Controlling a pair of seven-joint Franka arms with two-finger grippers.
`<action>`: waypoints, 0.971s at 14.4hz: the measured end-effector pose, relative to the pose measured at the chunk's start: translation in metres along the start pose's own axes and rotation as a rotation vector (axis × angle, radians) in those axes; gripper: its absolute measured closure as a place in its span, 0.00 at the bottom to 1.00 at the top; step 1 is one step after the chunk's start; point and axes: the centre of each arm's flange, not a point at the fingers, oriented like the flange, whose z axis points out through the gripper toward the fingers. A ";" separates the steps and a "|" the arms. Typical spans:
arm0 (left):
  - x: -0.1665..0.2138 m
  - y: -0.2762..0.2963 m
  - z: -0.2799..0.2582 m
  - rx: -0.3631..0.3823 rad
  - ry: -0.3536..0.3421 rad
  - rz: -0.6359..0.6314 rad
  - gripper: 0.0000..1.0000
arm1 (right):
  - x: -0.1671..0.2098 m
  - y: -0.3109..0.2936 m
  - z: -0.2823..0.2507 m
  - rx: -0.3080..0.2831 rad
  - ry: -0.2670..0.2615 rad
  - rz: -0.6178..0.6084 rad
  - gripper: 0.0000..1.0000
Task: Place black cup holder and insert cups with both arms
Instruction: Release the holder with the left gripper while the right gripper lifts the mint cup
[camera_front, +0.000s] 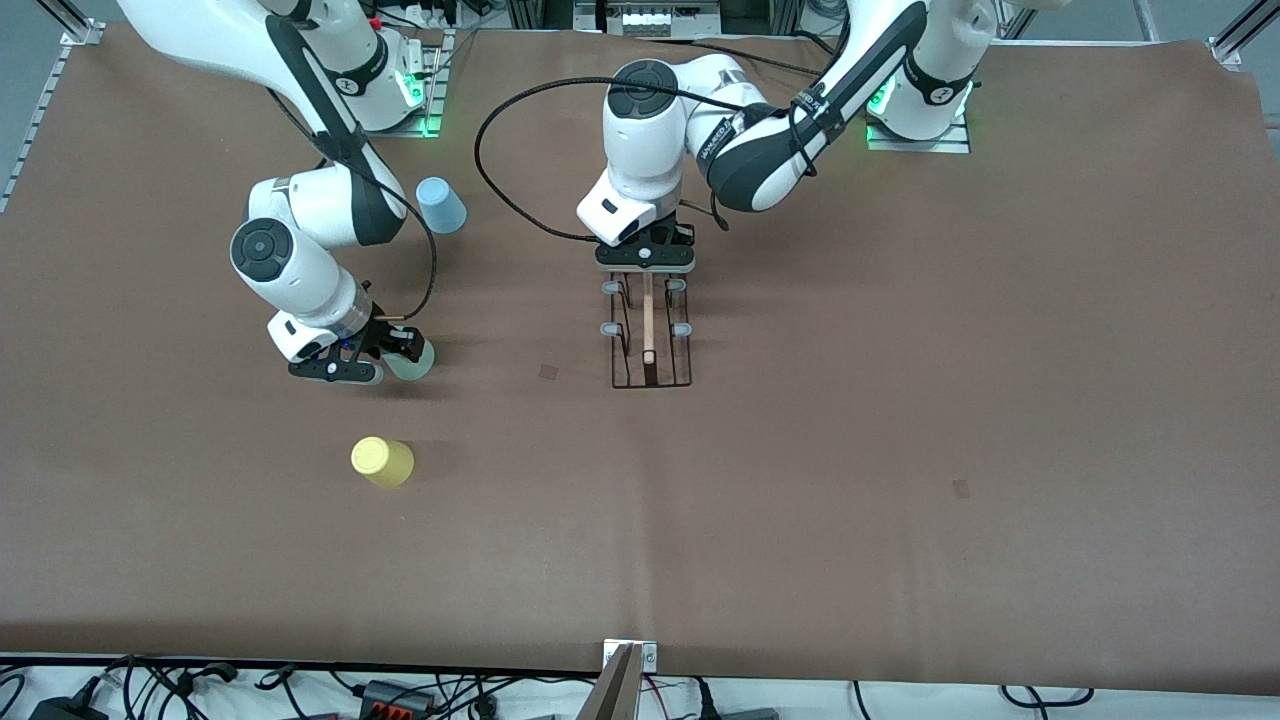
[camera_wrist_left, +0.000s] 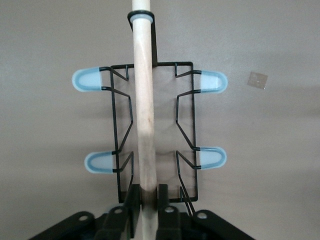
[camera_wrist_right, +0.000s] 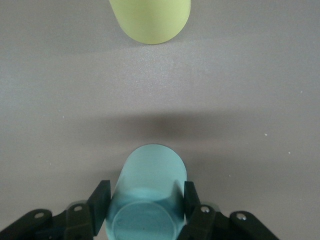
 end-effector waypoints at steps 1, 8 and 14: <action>0.002 0.000 -0.003 -0.005 0.005 -0.002 0.67 | 0.000 -0.001 0.000 0.000 0.000 0.002 0.36; 0.020 -0.029 -0.101 0.178 -0.024 0.086 0.03 | 0.003 -0.004 -0.033 -0.007 -0.017 -0.002 0.36; 0.088 -0.134 -0.166 0.266 -0.124 0.416 0.00 | -0.003 -0.055 -0.157 -0.005 -0.026 0.083 0.36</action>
